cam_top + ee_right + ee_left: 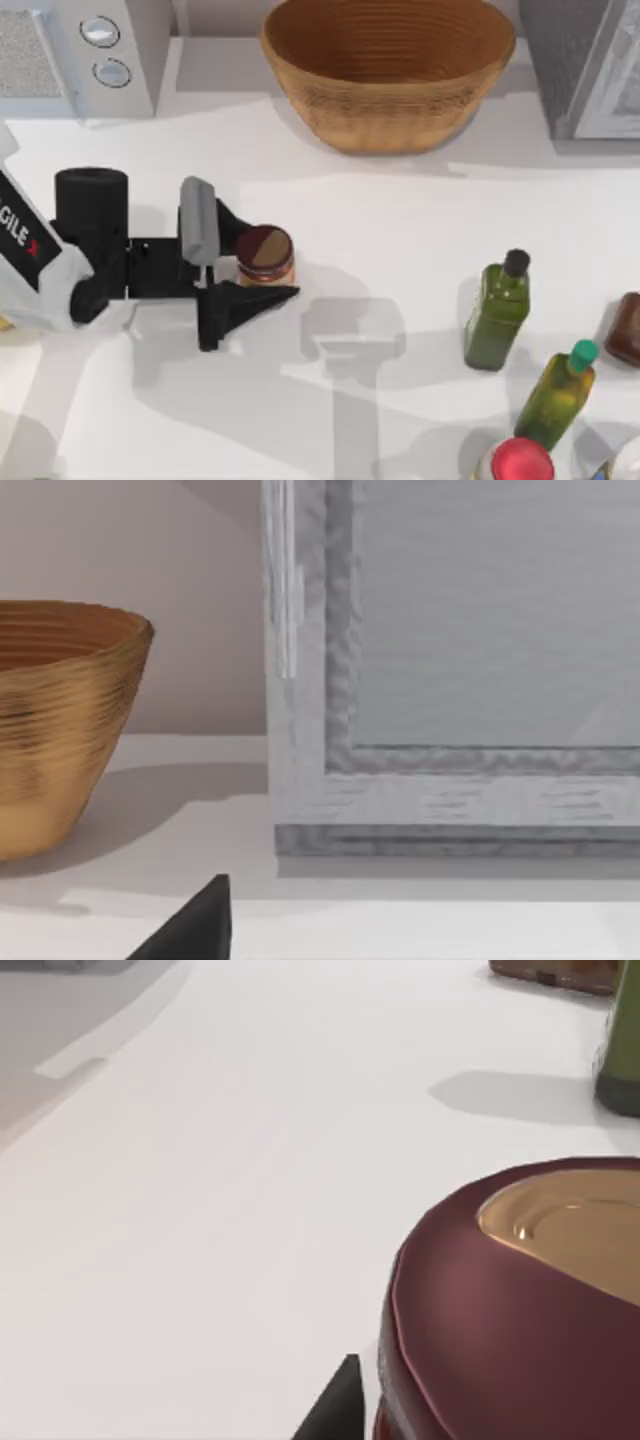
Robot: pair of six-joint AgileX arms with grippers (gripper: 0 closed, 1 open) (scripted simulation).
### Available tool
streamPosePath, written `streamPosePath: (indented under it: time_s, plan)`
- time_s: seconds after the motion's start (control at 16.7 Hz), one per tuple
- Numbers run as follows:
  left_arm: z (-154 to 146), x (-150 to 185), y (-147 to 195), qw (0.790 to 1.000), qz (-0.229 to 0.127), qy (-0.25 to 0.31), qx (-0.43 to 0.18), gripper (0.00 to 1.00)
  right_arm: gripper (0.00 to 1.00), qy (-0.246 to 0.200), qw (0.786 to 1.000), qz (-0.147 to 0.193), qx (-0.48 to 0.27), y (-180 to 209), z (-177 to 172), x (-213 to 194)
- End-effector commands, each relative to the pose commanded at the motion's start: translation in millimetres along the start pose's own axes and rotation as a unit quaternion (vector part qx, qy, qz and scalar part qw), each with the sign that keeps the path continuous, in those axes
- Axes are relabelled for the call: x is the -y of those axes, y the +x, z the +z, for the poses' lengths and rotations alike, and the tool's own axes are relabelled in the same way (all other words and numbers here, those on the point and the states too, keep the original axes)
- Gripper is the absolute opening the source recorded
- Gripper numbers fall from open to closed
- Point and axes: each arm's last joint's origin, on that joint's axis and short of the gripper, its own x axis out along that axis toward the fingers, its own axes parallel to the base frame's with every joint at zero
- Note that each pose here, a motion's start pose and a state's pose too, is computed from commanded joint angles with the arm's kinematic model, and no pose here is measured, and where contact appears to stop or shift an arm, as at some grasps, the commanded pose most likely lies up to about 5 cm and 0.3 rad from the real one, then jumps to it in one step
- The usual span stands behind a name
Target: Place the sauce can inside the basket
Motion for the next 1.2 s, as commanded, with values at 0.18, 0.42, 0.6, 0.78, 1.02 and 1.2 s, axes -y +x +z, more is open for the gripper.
streamPosePath:
  time_s: [0.18,0.42,0.6,0.78,1.02,1.2]
  plan:
    - [0.0,0.0,0.0,1.000,0.000,0.000,0.000,0.02,1.00,0.000,1.000,0.000,0.000,0.0,0.0,0.0]
    - [0.0,0.0,0.0,1.000,0.000,0.000,0.000,0.00,1.00,0.000,1.000,0.000,0.000,0.0,0.0,0.0]
    - [0.0,0.0,0.0,1.000,0.000,0.000,0.000,0.00,1.00,0.000,1.000,0.000,0.000,0.0,0.0,0.0]
    - [-0.4,-0.4,-0.9,1.000,0.001,0.000,0.000,0.00,1.00,0.000,1.000,0.000,0.000,0.0,0.0,0.0]
    - [-2.3,3.1,4.3,1.000,-0.018,-0.009,-0.008,0.00,1.00,0.000,1.000,0.000,0.000,0.0,0.0,0.0]
    - [-3.2,9.4,5.9,0.999,-0.042,-0.023,-0.019,0.00,1.00,0.000,1.000,0.000,0.000,0.0,0.0,0.0]
